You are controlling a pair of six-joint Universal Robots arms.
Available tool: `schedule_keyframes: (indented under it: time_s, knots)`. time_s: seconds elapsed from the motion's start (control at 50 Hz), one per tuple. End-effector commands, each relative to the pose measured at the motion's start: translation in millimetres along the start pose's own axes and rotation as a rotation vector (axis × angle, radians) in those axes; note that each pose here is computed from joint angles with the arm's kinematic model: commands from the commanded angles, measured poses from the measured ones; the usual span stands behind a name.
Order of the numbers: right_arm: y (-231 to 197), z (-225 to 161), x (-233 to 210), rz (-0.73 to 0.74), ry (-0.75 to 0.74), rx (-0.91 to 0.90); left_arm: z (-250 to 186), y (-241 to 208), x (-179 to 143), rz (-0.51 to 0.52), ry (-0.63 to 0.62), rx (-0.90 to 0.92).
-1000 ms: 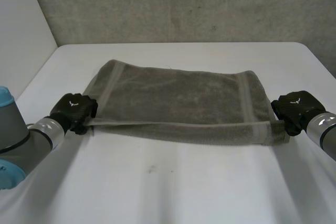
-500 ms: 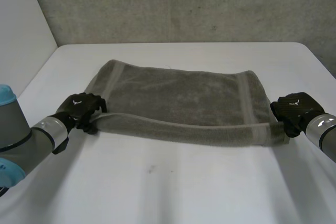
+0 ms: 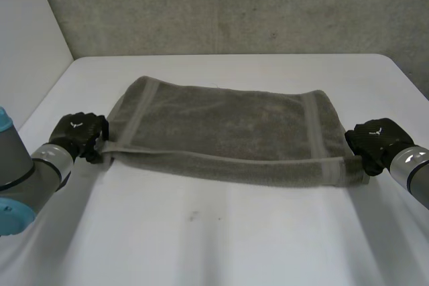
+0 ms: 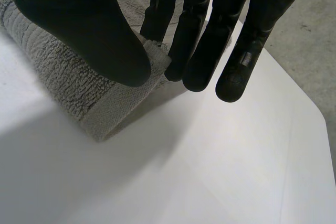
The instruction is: Fold the towel.
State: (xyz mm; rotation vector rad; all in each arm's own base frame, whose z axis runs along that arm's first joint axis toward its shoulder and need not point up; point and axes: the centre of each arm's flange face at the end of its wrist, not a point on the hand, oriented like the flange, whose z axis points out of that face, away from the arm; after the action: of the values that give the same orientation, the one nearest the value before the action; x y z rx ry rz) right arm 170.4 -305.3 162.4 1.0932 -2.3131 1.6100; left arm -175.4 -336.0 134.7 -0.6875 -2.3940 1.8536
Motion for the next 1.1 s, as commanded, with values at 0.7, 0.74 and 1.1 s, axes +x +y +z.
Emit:
schedule_keyframes:
  time_s: [0.7, 0.74, 1.1]
  knots:
    - [3, -2, -13, -0.015, -0.032, -0.014, -63, -11, 6, -0.271, -0.175, -0.166]
    - [3, -2, -14, -0.018, -0.035, -0.014, -61, -8, 8, -0.291, -0.166, -0.174]
    - [4, -3, -22, -0.025, -0.058, -0.018, 2, -4, 20, -0.293, -0.115, -0.142]
